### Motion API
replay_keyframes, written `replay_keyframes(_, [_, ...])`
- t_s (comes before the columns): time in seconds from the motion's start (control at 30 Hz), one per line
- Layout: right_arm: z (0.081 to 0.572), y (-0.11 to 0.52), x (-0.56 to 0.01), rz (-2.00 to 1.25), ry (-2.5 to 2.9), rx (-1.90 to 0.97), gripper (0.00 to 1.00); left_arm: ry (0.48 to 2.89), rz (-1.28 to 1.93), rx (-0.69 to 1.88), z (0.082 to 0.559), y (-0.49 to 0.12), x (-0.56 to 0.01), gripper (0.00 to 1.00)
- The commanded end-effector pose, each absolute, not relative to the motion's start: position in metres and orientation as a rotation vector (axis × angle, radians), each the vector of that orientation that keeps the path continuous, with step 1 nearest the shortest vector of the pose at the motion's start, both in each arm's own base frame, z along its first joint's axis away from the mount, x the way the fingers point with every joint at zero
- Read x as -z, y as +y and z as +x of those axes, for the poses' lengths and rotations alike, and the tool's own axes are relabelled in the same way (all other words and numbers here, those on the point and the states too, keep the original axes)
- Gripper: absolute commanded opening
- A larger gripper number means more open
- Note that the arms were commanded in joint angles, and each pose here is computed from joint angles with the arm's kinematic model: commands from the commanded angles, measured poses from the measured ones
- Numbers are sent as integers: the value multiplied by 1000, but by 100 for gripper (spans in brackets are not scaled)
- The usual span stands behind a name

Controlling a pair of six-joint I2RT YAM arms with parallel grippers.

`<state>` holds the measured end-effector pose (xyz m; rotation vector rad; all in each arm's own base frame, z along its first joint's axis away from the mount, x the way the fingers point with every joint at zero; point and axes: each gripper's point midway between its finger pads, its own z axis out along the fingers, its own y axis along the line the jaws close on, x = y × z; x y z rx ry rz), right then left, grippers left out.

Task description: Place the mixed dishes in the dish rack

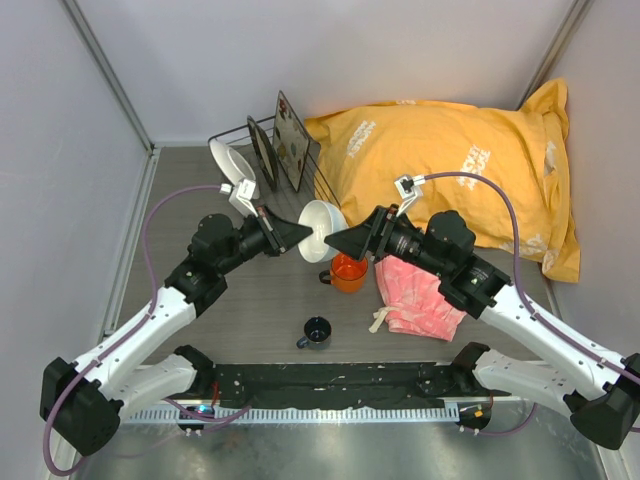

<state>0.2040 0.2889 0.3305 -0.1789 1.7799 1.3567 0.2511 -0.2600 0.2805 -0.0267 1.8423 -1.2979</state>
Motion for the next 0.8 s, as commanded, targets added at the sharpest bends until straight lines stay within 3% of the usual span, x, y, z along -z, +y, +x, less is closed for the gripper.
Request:
replay_keyframes(0.0, [203, 291, -348, -191, 1706, -1388, 54, 1733, 3, 1351, 251, -263, -307, 0])
replay_keyframes(0.03, [204, 290, -347, -188, 1705, -1384, 43, 1733, 3, 1351, 252, -264, -307, 3])
replay_keyframes(0.1, [204, 289, -348, -182, 1703, -1381, 35, 1739, 1, 1351, 252, -264, -305, 6])
replay_keyframes(0.2, [205, 286, -347, -165, 1703, -1375, 12, 1745, 1, 1351, 255, -266, -302, 11])
replay_keyframes(0.3, [208, 281, -347, -133, 1702, -1357, 1, 1747, 3, 1356, 257, -269, -301, 14])
replay_keyframes(0.57, [222, 265, -348, -29, 1689, -1306, 1, 1766, 18, 1372, 270, -282, -297, 20])
replay_keyframes(0.77, [242, 243, -345, 87, 1678, -1258, 1, 1769, 38, 1371, 284, -293, -298, 35])
